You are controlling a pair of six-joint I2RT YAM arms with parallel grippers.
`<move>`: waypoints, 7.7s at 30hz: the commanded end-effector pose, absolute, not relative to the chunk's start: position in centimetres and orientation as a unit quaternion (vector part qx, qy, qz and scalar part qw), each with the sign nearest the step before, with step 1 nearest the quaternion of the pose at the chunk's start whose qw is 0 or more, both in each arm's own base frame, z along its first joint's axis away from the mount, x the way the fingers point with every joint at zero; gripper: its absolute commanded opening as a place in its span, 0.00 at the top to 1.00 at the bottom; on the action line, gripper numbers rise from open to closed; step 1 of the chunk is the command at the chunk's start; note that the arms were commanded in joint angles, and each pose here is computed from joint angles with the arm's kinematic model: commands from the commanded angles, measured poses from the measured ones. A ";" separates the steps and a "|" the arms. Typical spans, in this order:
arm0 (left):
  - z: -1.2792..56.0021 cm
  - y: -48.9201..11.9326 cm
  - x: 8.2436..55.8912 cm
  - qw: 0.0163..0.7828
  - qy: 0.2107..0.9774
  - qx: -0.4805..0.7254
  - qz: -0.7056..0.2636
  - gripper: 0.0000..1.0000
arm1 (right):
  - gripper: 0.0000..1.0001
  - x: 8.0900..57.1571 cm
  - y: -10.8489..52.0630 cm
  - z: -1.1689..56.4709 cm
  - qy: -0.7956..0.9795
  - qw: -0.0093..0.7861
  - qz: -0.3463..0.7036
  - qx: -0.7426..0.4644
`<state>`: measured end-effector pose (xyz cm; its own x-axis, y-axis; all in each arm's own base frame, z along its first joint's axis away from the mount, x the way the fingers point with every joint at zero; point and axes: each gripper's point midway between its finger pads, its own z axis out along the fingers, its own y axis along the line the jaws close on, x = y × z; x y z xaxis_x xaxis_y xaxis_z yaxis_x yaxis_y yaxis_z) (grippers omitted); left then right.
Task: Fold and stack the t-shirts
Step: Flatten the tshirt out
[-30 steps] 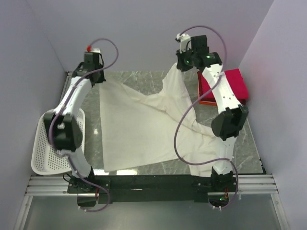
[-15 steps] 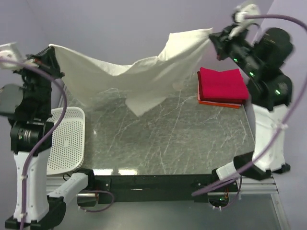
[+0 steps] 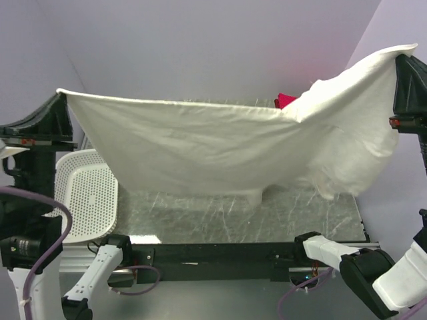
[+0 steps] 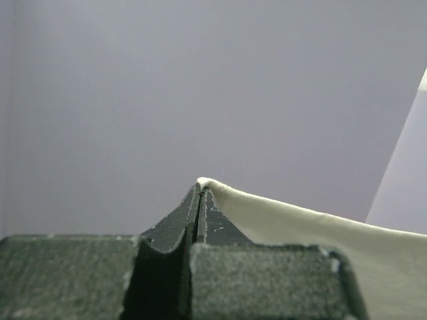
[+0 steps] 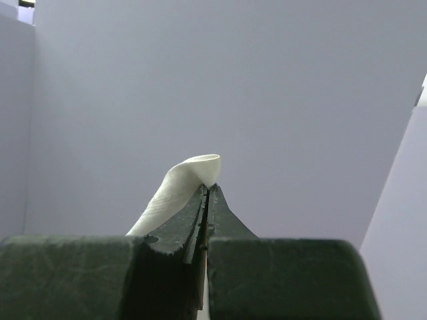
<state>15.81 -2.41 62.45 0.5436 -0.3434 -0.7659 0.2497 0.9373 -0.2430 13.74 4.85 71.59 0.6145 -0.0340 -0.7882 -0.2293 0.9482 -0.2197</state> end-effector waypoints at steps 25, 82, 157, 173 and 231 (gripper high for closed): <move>18.8 2.3 47.6 0.534 0.820 -0.208 0.003 1.00 | 1.00 65.0 18.4 26.8 0.769 0.588 0.071 -0.241; 67.6 -4.3 11.1 0.911 0.356 -0.010 -0.209 1.00 | 1.00 12.3 2.7 73.7 0.401 0.909 0.008 -0.118; 12.8 9.5 53.6 0.440 0.857 -0.261 -0.053 1.00 | 1.00 63.9 22.9 15.2 0.809 0.514 -0.013 -0.285; 41.6 0.9 42.5 0.674 0.695 -0.114 -0.223 1.00 | 1.00 42.2 18.8 53.4 0.615 0.734 0.015 -0.286; 9.7 6.4 50.7 0.385 0.879 -0.273 -0.064 1.00 | 1.00 64.4 22.2 15.5 0.814 0.510 -0.011 -0.278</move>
<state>49.52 6.10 6.22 -0.5934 -0.5581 -0.5799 -0.4675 0.8255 -0.3162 63.48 22.55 7.96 -0.4174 -0.5129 -0.7501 -0.4943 0.8208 -0.2862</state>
